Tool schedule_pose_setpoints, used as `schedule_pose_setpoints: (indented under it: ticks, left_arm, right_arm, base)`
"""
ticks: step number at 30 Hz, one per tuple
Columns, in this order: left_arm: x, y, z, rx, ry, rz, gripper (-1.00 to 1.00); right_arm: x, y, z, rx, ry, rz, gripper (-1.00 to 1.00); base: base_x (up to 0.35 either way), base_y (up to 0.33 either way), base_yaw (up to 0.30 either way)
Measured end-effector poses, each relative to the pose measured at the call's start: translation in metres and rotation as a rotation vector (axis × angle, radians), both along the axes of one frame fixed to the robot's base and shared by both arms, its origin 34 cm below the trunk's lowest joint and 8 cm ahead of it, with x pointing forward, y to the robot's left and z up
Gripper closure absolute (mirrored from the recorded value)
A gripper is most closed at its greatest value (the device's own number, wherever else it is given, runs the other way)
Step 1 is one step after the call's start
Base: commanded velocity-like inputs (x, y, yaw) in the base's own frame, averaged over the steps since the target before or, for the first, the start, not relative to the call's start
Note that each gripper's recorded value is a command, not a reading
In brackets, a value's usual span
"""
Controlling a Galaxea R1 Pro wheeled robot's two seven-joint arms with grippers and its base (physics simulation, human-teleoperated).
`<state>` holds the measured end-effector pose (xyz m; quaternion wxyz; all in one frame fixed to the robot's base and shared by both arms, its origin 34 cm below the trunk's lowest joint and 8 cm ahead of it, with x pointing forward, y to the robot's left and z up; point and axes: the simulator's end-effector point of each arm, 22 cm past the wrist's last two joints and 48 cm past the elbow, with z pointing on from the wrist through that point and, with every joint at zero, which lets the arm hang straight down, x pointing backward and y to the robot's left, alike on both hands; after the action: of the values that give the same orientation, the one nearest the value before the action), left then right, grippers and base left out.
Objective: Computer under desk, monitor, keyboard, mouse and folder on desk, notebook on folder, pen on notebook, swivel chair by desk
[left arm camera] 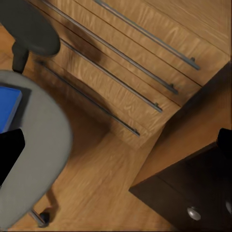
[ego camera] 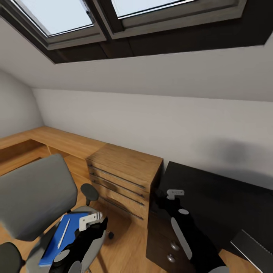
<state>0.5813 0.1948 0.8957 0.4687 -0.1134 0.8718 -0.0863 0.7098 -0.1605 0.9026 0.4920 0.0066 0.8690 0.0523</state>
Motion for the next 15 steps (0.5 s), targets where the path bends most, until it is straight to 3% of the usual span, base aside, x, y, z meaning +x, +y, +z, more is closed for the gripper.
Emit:
schedule_pose_setpoints:
  ticks: [3, 8, 11, 15]
  left_arm:
    - [-0.001, 0.0, 0.003, 0.001, 0.0, 0.0, -1.0]
    - [-0.002, 0.001, 0.009, 0.002, -0.001, 0.0, -1.0]
    - [-0.002, 0.002, 0.009, 0.005, -0.001, 0.001, -1.0]
    - [-0.004, 0.004, 0.001, 0.01, 0.017, 0.002, -1.0]
  right_arm:
    - [-0.016, 0.0, 0.024, 0.019, -0.02, -0.007, 1.0]
    - [-0.029, 0.0, 0.039, 0.034, -0.029, -0.008, 1.0]
    - [-0.031, 0.005, 0.04, 0.071, -0.026, -0.008, 1.0]
    - [-0.03, 0.004, 0.041, 0.081, -0.028, -0.01, 1.0]
  base:
    - [-0.301, 0.0, 0.0]
    - [-0.053, 0.0, -0.005]
    - [-0.004, 0.0, -0.014]
    - [-0.118, 0.119, -0.105]
